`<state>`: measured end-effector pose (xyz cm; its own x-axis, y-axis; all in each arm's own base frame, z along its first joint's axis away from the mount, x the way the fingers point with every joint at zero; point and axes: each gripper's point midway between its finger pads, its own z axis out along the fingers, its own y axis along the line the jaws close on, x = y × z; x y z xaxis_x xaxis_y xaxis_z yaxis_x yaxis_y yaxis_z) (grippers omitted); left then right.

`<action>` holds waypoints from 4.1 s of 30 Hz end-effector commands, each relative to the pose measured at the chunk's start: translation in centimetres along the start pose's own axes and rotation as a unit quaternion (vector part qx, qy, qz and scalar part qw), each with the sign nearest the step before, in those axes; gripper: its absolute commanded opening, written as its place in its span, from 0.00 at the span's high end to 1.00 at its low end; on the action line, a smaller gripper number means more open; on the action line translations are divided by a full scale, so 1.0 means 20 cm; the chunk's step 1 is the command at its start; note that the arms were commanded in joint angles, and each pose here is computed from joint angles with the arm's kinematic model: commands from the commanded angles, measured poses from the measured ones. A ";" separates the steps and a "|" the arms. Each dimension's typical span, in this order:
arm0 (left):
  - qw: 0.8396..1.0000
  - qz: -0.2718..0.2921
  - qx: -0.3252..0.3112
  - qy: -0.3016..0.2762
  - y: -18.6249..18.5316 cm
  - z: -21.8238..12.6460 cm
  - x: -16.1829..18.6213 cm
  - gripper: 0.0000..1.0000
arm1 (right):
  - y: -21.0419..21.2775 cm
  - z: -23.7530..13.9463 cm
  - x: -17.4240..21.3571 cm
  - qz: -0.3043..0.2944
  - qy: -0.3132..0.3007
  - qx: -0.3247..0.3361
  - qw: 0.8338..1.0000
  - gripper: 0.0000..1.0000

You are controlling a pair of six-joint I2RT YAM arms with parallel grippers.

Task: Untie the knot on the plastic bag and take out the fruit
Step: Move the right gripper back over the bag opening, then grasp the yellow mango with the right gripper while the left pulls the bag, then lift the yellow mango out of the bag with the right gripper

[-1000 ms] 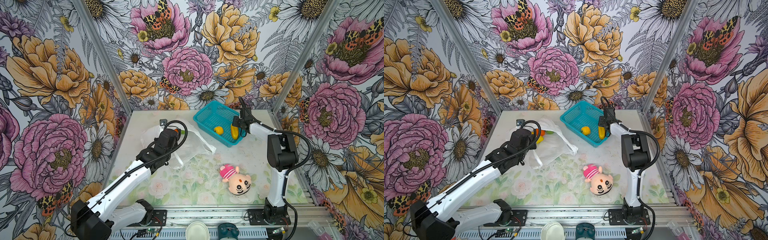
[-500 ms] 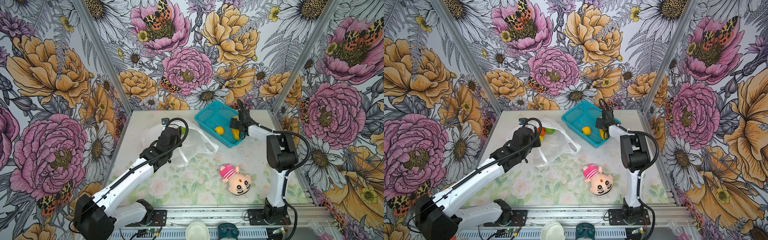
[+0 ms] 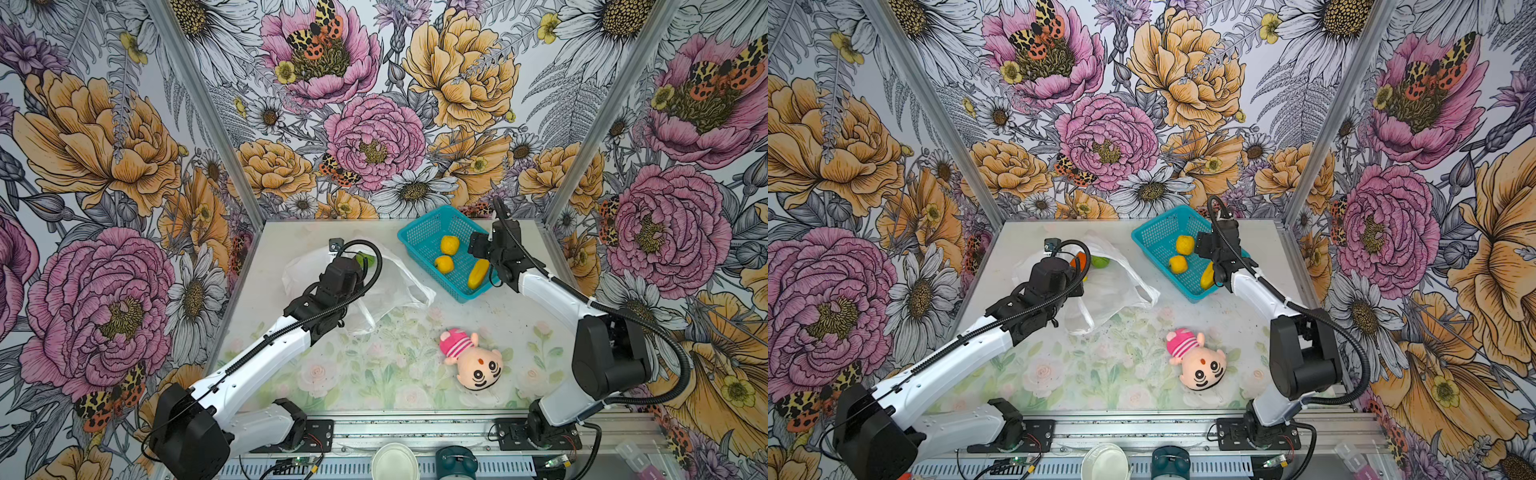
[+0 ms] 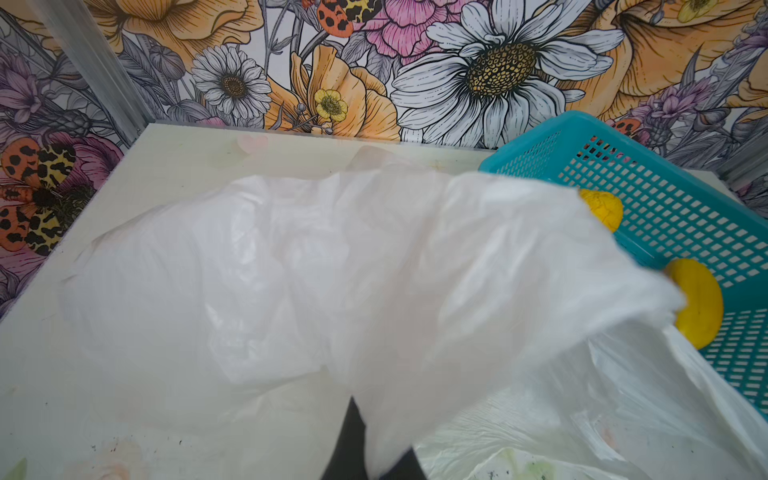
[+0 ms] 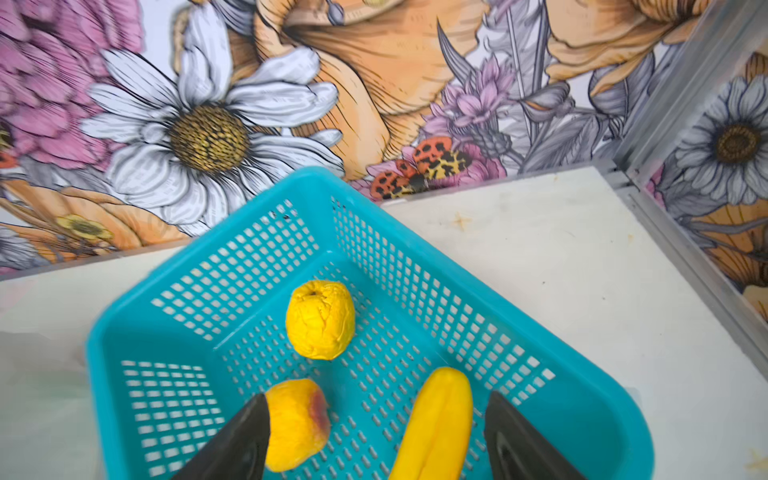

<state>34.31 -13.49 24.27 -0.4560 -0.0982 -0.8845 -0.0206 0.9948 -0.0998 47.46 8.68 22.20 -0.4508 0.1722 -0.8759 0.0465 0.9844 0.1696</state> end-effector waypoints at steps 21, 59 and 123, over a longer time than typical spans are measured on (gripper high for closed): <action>0.999 -0.003 -0.012 -0.032 0.05 -0.07 -0.06 1.00 | 1.30 -0.83 0.73 -0.297 -0.105 -0.435 0.843 0.62; 0.991 0.011 0.048 -0.127 -0.06 -0.42 -0.22 1.00 | 1.49 -0.17 1.06 -0.304 -0.026 -0.243 0.921 0.63; 0.992 -0.009 -0.038 -0.118 0.11 -0.35 -0.19 1.00 | 1.94 -0.15 1.54 -0.302 0.116 -0.311 0.894 0.64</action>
<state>29.51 -10.34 31.33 -0.2144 -0.0996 -0.9717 -0.1139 0.9905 -0.0764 33.93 52.49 2.73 -0.4065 -0.4436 -0.7987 -0.7129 0.7008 -0.0264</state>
